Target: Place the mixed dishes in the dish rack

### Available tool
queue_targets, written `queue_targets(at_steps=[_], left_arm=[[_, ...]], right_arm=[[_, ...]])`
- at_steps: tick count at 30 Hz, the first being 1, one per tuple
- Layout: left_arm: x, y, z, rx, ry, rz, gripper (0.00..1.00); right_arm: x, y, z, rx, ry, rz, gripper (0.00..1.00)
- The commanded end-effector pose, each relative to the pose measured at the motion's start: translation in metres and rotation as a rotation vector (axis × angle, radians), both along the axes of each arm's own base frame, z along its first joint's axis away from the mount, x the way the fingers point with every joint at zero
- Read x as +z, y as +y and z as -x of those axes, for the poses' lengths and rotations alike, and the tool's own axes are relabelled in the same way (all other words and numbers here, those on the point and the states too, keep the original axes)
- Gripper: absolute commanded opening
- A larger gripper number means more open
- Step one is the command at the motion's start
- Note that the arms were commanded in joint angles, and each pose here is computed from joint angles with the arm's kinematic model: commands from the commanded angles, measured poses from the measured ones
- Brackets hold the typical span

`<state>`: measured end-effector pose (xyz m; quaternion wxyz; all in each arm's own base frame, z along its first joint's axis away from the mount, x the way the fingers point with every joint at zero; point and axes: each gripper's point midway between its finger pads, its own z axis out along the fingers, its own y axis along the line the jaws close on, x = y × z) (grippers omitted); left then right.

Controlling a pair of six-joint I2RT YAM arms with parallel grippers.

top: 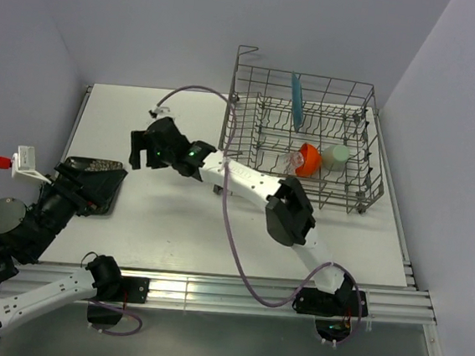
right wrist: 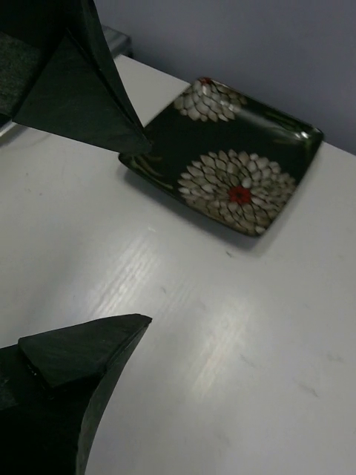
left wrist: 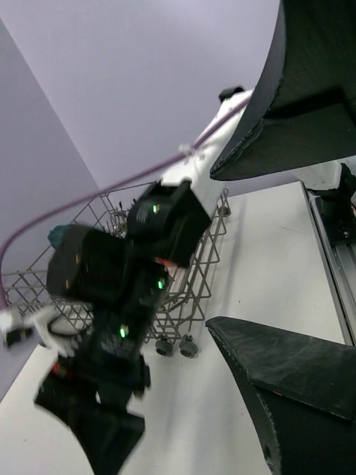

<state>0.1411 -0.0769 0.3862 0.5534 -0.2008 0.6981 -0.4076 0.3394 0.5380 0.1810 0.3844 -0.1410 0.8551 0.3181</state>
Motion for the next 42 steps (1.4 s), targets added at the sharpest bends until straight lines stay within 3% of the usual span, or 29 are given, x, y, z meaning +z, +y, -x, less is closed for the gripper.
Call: queue_targets(at_steps=[1, 13, 23, 25, 42], left_arm=[[0.022, 0.003, 0.006, -0.021, -0.055, 0.033, 0.80], [0.021, -0.002, 0.007, -0.046, -0.051, 0.042, 0.80], [0.013, -0.008, 0.008, -0.062, -0.018, 0.056, 0.80], [0.010, -0.010, 0.007, -0.066, -0.012, 0.054, 0.80], [0.018, -0.013, 0.011, -0.091, -0.018, 0.091, 0.80]], right_arm=[[0.029, 0.038, 0.018, 0.090, 0.052, -0.146, 0.95], [-0.041, 0.098, 0.052, 0.255, 0.214, -0.262, 0.80], [-0.093, 0.128, 0.067, 0.261, 0.286, -0.294, 0.72], [-0.091, 0.134, 0.069, 0.275, 0.286, -0.323, 0.65], [-0.096, 0.140, 0.079, 0.232, 0.420, -0.335, 0.46]])
